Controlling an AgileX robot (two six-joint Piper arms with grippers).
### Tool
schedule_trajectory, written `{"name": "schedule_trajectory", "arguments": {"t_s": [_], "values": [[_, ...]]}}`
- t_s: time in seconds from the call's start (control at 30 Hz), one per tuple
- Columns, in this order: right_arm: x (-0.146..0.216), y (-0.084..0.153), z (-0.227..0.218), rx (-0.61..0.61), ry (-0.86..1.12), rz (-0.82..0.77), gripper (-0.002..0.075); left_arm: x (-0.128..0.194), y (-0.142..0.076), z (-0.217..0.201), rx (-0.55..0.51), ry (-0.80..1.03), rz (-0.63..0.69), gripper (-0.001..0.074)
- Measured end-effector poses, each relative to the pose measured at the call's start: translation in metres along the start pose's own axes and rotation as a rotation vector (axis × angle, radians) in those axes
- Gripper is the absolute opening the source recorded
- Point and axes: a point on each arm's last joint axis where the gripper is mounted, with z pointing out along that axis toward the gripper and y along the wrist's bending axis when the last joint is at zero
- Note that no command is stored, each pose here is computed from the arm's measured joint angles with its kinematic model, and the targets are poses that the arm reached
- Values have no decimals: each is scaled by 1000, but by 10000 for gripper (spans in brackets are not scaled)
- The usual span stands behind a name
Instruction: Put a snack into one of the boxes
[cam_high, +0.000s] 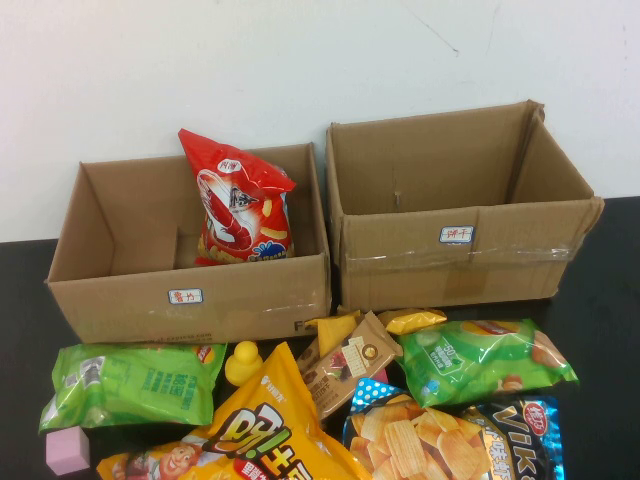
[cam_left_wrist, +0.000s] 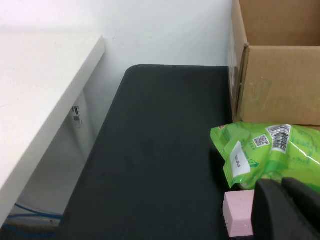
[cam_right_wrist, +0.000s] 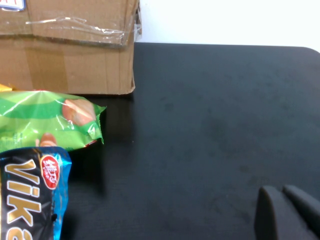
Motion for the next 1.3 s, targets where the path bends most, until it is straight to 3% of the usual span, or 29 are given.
{"name": "schedule_trajectory", "arguments": {"t_s": [0.43,0.63,0.77,1.3], "values": [[0,0,0,0,0,0,-1,0,0,0,3,0,1,-1],[0,0,0,0,0,0,-1,1,-8,-1,145,12,29,-1],[0,0,0,0,0,0,-1,1,-10,-1,179,12,54,-2],[0,0,0,0,0,2,-1,1,-8,-1,154,12,57,-1]]}}
